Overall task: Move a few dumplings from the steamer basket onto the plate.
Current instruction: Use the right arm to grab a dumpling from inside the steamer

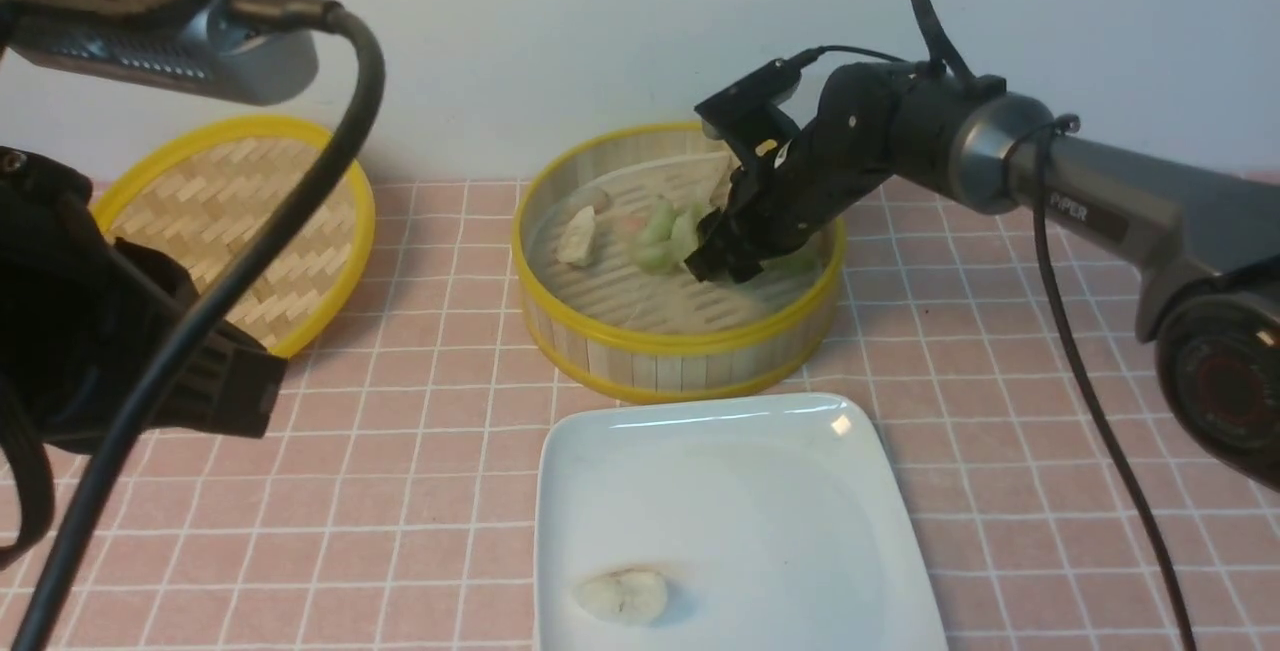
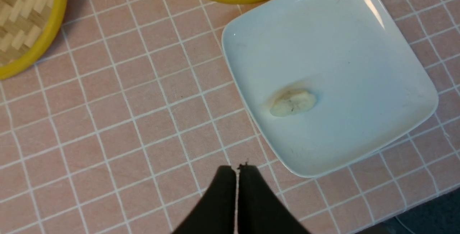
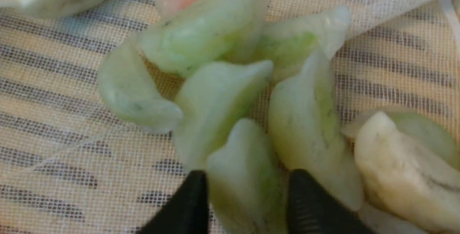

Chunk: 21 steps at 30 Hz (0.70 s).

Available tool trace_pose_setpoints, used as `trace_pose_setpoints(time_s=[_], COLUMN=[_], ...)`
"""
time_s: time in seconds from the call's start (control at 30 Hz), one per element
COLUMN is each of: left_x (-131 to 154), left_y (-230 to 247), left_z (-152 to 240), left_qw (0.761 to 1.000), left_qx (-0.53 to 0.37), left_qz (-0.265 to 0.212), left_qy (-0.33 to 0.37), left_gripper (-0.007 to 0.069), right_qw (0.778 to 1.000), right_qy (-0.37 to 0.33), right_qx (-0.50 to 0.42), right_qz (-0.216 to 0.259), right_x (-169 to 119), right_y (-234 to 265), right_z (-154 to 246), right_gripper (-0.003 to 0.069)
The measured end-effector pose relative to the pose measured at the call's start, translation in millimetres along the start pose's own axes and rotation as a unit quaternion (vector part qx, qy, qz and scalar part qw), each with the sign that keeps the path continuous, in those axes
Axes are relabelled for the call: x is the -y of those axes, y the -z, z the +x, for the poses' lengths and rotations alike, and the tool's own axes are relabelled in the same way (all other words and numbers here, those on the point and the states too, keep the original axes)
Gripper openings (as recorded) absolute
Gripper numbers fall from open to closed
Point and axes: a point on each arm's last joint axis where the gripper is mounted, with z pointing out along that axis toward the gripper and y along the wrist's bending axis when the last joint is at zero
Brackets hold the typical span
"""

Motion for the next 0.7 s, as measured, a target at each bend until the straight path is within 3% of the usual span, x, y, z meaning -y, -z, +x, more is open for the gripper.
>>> trace_pose_setpoints(time_s=[0.1,0.23,0.53,0.7], left_x=[0,-1,-1,-1], left_y=[0,0,0,0], left_z=[0,0,0,0], left_qw=[1.000,1.000,1.000,1.000], left_qx=[0.001,0.001,0.002,0.002], left_qz=[-0.003,-0.004,-0.005,-0.005], left_qy=[-0.001,-0.001,-0.002,-0.002], left_gripper=[-0.0006,-0.0006,-0.0006,-0.0006], right_qw=[1.000,1.000,0.999,0.999], right_qy=[-0.003,0.000,-0.012,-0.028], right_qx=[-0.002,-0.011,-0.034,-0.036], right_qz=[-0.002,-0.010,-0.023,-0.018], right_x=[0,-1,-3,0], right_y=[11,34,53,22], right_z=[-7,-20,-27,-17], right_gripper=[0.0055,-0.0005,-0.0004,0.0110])
